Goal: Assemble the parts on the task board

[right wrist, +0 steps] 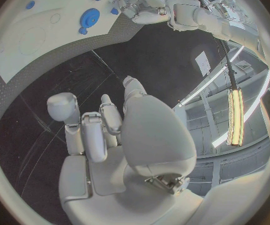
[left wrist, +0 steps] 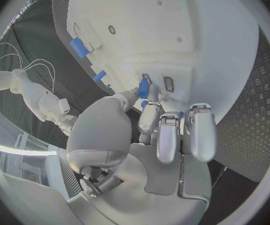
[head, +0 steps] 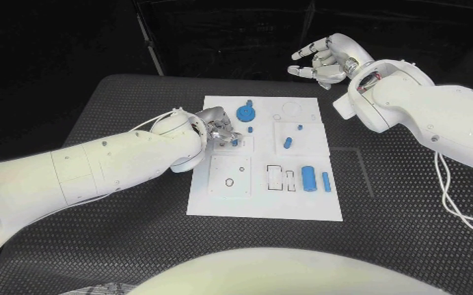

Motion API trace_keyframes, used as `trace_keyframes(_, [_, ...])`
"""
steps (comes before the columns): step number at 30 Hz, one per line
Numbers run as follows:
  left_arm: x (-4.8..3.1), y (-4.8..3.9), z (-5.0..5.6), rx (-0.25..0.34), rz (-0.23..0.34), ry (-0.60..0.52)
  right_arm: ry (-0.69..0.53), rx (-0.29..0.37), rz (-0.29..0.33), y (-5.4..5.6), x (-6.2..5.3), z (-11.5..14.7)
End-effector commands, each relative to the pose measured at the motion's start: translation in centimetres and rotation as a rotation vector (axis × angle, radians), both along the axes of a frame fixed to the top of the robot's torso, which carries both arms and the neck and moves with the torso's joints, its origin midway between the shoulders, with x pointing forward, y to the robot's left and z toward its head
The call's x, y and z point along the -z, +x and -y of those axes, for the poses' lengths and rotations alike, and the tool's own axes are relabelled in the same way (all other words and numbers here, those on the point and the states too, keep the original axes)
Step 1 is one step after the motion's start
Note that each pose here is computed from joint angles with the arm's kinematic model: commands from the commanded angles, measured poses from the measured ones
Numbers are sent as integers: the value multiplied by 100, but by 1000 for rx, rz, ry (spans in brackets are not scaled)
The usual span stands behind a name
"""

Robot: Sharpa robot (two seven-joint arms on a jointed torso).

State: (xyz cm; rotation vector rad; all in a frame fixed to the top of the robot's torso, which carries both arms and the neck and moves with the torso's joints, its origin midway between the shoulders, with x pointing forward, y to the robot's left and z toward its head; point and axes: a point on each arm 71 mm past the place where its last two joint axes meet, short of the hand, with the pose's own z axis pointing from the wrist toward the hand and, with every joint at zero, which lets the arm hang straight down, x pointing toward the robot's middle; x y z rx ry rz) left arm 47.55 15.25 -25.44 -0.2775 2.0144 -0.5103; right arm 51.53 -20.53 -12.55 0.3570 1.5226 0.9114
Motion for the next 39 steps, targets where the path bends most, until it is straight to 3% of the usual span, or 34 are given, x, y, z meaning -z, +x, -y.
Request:
trace_keyframes(1, [46, -26, 9, 31, -42, 41, 2, -9, 4, 0, -15, -10])
trace_keyframes(39, [62, 1, -2, 22, -43, 47, 4, -8, 5, 9, -11, -11])
